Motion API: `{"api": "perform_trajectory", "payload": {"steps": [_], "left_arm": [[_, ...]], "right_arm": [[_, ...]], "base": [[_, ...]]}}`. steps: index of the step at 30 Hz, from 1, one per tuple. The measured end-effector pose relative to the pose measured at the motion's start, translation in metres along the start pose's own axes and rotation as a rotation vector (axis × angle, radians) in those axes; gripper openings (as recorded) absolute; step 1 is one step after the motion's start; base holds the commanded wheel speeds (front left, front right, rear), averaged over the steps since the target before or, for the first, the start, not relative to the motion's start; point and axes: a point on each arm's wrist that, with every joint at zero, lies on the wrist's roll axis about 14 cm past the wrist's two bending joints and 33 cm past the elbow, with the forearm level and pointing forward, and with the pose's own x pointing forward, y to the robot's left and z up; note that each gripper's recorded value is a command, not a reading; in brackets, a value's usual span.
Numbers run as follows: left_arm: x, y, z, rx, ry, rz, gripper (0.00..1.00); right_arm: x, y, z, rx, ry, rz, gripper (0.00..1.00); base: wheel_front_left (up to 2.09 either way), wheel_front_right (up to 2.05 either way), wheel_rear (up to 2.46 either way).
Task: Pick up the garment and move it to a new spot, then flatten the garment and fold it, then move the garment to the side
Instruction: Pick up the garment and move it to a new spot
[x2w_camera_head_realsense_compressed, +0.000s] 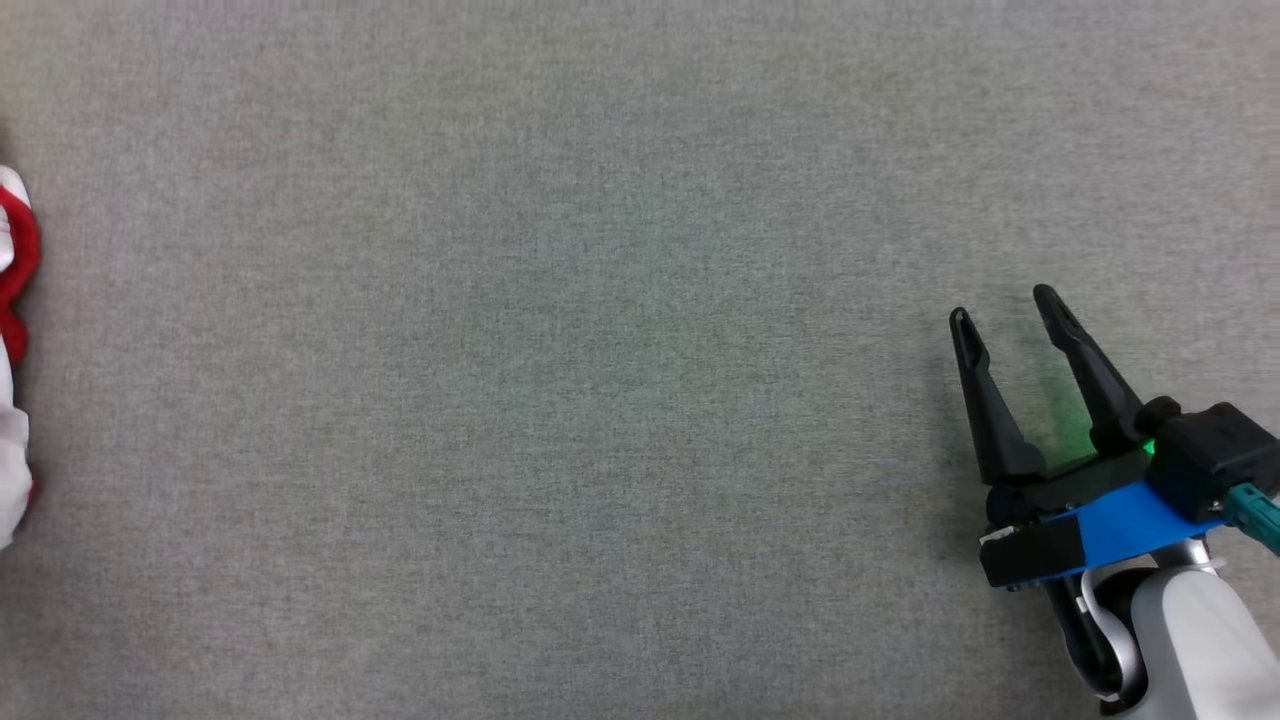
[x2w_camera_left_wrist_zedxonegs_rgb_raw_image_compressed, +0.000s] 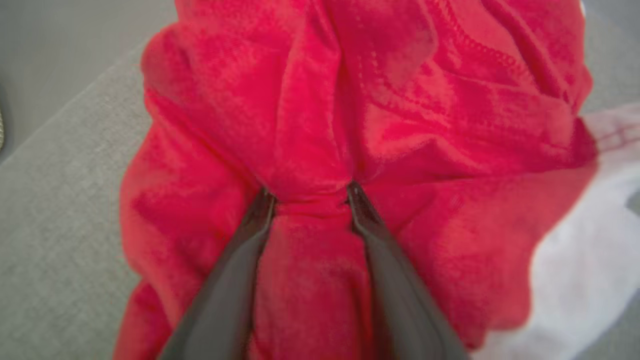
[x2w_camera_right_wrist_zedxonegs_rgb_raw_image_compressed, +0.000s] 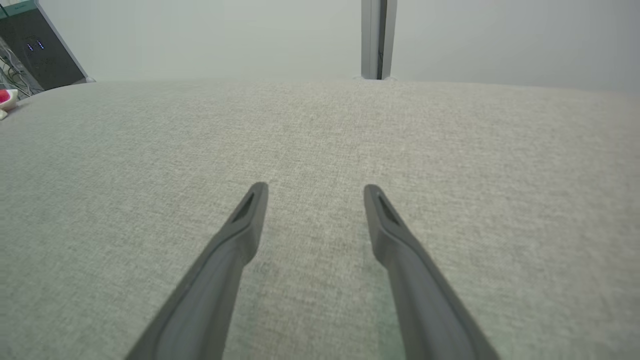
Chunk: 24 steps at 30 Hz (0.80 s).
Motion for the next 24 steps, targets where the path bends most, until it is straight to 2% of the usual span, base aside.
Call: {"api": "perform_trajectory", "payload": {"steps": [5,11,17,20,24], "left_arm": [[-0.025,-0.013,0.025,0.047,-0.101,-0.066,0.0],[-0.094,-0.044,0.109,0.159,-0.394,-0.199,0.0],[-0.19,-0.114,0.156,0.262,-0.624,-0.445,0.0],[-0.233,-0.162,0.155,0.341,-0.681,-0.6,0.0],[-0.278,-0.231,0.125,0.469,-0.687,-0.824,0.0]], "right_arm": [[-0.006,0.005,0.018,0.018,-0.054,-0.001,1.0],[-0.022,0.022,0.049,0.039,-0.139,0.016,1.0],[-0.053,0.024,0.073,0.047,-0.202,-0.008,1.0],[-0.069,0.023,0.082,0.051,-0.232,-0.026,1.0],[-0.091,0.015,0.091,0.054,-0.264,-0.066,1.0]], "base": [[0.0,0.0,0.0],[0.0,0.0,0.0],[0.0,0.0,0.0],[0.0,0.0,0.0],[0.0,0.0,0.0]]}}
